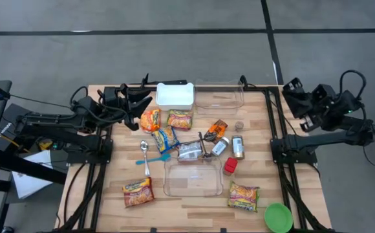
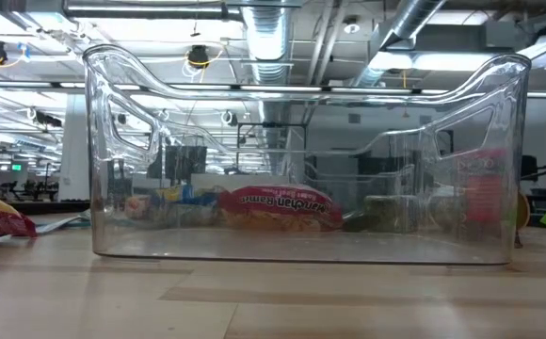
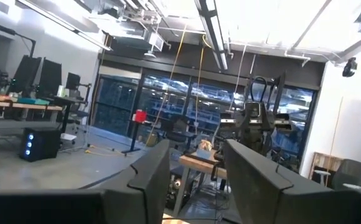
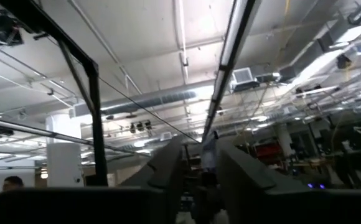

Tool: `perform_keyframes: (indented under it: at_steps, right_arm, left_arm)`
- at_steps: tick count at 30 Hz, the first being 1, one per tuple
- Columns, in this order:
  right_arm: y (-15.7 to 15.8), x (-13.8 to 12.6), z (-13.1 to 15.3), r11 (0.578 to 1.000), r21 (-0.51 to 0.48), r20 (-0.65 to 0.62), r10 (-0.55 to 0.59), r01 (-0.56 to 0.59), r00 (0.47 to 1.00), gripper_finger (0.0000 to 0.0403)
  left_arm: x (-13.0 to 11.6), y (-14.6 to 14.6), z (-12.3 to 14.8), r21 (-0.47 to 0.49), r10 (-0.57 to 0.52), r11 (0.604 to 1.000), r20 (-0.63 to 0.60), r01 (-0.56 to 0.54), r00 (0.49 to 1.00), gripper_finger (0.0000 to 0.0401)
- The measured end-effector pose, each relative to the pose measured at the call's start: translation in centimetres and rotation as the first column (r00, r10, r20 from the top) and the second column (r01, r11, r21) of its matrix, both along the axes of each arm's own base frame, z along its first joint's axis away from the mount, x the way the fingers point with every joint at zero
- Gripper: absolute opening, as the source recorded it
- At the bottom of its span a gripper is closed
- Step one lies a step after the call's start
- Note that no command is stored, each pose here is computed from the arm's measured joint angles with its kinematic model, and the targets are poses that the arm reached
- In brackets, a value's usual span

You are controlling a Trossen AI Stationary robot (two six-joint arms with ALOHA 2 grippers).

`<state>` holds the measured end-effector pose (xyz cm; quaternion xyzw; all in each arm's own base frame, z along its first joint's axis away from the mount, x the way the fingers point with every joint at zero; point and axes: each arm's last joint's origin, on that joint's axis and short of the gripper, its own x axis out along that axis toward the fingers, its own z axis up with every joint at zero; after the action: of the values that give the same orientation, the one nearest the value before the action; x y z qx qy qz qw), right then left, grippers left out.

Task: Pick & Place Food Item
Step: Put the bottom red noodle pack into the bottom transparent bin

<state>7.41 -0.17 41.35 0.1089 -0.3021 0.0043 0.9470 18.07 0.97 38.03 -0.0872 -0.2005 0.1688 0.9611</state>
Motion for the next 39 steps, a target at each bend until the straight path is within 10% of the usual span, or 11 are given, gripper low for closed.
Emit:
perform_keyframes:
  at_steps: [7, 15, 21, 30, 39]
  right_arm:
    - [-0.2, 0.1, 1.3, 0.997, 0.048, -0.032, -0.052, 0.053, 0.998, 0.0260]
    - [-0.3, -0.3, 3.2, 0.995, 0.059, -0.084, -0.078, 0.083, 0.993, 0.0291]
    - [-0.3, 0.0, 3.7, 0.995, 0.053, -0.130, -0.079, 0.087, 0.988, 0.0291]
    - [-0.3, -0.1, 3.8, 0.995, 0.067, -0.127, -0.070, 0.079, 0.989, 0.0291]
    - [-0.3, 0.0, 3.7, 0.995, 0.068, -0.138, -0.067, 0.077, 0.988, 0.0291]
  left_arm:
    - [-0.2, 0.0, 1.1, 0.003, -0.015, 1.000, -0.024, 0.015, 1.000, 0.0179]
    - [0.2, -0.9, 4.4, 0.006, -0.163, 0.986, -0.229, 0.169, 0.960, 0.0213]
    - [1.4, -2.4, 3.6, -0.257, -0.376, 0.926, -0.666, 0.276, 0.644, 0.0219]
    - [0.0, -6.1, 0.0, -0.576, -0.599, 0.800, -0.782, 0.166, 0.174, 0.0223]
    - [0.1, -11.2, -2.2, -0.568, -0.569, 0.804, -0.821, 0.178, -0.052, 0.0224]
